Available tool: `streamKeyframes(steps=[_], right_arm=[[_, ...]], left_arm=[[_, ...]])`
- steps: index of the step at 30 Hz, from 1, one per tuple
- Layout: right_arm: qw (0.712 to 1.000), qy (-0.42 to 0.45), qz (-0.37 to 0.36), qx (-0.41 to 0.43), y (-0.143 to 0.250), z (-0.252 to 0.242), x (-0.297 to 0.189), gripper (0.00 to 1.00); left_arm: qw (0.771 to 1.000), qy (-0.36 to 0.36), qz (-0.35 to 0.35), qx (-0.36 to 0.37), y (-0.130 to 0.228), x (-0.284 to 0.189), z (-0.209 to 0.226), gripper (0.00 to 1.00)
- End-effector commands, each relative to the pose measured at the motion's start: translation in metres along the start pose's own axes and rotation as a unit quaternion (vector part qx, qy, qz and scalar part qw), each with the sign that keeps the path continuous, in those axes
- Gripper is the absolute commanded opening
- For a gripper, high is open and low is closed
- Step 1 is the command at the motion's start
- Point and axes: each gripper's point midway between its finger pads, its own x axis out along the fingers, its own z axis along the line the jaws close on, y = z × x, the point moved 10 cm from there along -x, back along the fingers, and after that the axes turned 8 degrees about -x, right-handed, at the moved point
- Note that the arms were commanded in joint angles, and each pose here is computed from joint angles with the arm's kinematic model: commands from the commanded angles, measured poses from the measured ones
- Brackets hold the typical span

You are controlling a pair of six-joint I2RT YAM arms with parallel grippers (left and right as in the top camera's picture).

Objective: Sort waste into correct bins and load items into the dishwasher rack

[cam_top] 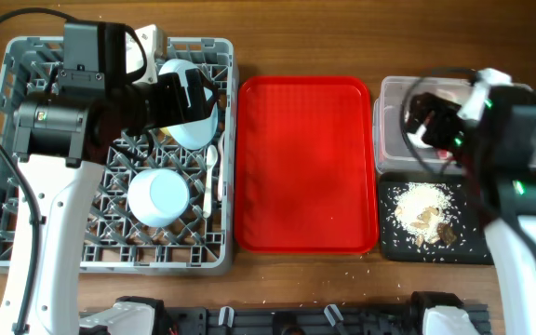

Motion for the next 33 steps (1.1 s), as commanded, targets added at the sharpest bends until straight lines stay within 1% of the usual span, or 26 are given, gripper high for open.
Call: streamKeyframes(steps=[1,2,3,5,6,7,9,10,12,14,16,18,21,25,29,33], right_arm=[[0.993,0.023,-0.113,-0.012,-0.012,0.004,-0.063,1.00],[0.988,0.021,-0.153,-0.013,-0.014,0.006,-0.084,1.00],[0.978,0.017,-0.209,-0.013,-0.016,0.009,-0.111,1.00],[0.958,0.002,-0.288,-0.010,-0.018,0.012,-0.145,1.00],[0.943,-0.013,-0.332,-0.008,-0.016,0.014,-0.164,1.00],[0.934,-0.027,-0.356,-0.008,-0.011,0.015,-0.177,1.00],[0.924,-0.057,-0.378,-0.005,0.003,0.015,-0.192,1.00],[0.920,-0.070,-0.387,0.012,0.010,0.014,-0.196,1.00],[0.906,-0.080,-0.416,0.019,0.020,0.011,-0.199,1.00],[0.887,-0.081,-0.455,0.027,0.030,0.007,-0.195,1.00],[0.863,-0.075,-0.500,0.006,0.042,0.005,-0.181,1.00],[0.849,-0.074,-0.523,0.004,0.054,0.003,-0.163,1.00],[0.849,-0.080,-0.522,-0.001,0.074,0.002,-0.131,1.00],[0.866,-0.077,-0.494,-0.011,0.107,-0.003,-0.087,1.00],[0.883,-0.080,-0.462,-0.021,0.129,-0.004,-0.054,1.00],[0.904,-0.069,-0.415,-0.081,0.147,-0.005,-0.030,1.00]], left_arm=[[1.000,-0.006,0.001,0.011,0.000,0.003,0.000,1.00],[1.000,-0.006,0.001,0.011,0.000,0.003,0.000,1.00],[1.000,-0.006,0.001,0.011,0.000,0.003,0.000,1.00],[1.000,-0.006,0.001,0.011,0.000,0.003,0.000,1.00],[1.000,-0.006,0.001,0.011,0.000,0.003,0.000,1.00],[1.000,-0.006,0.001,0.011,0.000,0.003,0.000,1.00],[1.000,-0.006,0.001,0.011,0.000,0.003,0.000,1.00],[1.000,-0.006,0.001,0.011,0.000,0.003,0.000,1.00],[1.000,-0.006,0.001,0.011,0.000,0.003,0.000,1.00],[1.000,-0.006,0.001,0.011,0.000,0.003,0.000,1.00],[1.000,-0.006,0.001,0.011,0.000,0.003,0.000,1.00],[1.000,-0.006,0.001,0.011,0.000,0.003,0.000,1.00],[1.000,-0.006,0.001,0.011,0.000,0.003,0.000,1.00],[1.000,-0.006,0.001,0.011,0.000,0.003,0.000,1.00],[1.000,-0.006,0.001,0.011,0.000,0.003,0.000,1.00],[1.000,-0.006,0.001,0.011,0.000,0.003,0.000,1.00]])
